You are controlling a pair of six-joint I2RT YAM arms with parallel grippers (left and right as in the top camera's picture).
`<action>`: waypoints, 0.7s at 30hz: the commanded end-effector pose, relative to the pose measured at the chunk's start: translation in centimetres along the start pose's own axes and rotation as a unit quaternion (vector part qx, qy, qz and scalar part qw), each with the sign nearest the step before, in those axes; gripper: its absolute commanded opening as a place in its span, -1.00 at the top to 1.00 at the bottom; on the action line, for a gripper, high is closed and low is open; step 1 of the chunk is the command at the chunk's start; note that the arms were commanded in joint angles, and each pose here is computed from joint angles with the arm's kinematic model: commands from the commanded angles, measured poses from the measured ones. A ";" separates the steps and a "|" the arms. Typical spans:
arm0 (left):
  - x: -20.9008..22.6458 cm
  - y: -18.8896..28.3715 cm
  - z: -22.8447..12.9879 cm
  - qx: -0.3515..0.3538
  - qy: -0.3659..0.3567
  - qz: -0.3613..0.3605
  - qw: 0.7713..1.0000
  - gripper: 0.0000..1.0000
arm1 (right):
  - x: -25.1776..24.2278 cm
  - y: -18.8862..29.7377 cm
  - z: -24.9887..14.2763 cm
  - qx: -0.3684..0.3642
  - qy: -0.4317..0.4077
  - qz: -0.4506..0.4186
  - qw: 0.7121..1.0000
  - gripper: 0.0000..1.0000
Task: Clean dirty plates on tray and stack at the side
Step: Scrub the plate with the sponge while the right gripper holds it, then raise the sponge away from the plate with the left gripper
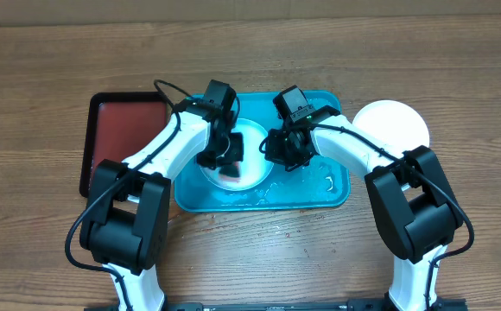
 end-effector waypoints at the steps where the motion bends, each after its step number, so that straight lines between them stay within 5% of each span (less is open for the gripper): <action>1: -0.5 0.1 2.1 -0.049 -0.041 -0.006 0.998 0.91 | -2.5 -2.1 -1.3 0.021 -0.012 -0.043 0.999 0.93; 10: 5.7 2.4 6.9 -0.172 0.011 0.198 0.965 0.92 | -2.5 -2.1 -1.3 0.022 -0.012 -0.044 0.999 0.93; 16: 6.4 5.5 6.1 -0.131 0.085 0.209 0.965 0.92 | -2.4 -2.1 -1.4 0.023 -0.012 -0.043 0.999 0.93; 21: 4.7 13.0 7.1 -0.119 0.088 0.202 0.968 0.92 | -2.5 -1.7 -1.9 0.040 -0.015 -0.041 0.998 0.93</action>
Point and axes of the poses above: each gripper's point midway between its finger pads, its own y axis back along the fingers, its own x axis along the line the jaws close on, z = x × y, the point moved 2 cm from there along y, back along the fingers, and after that the axes turned 10 degrees about -y, right-handed, at the moved point
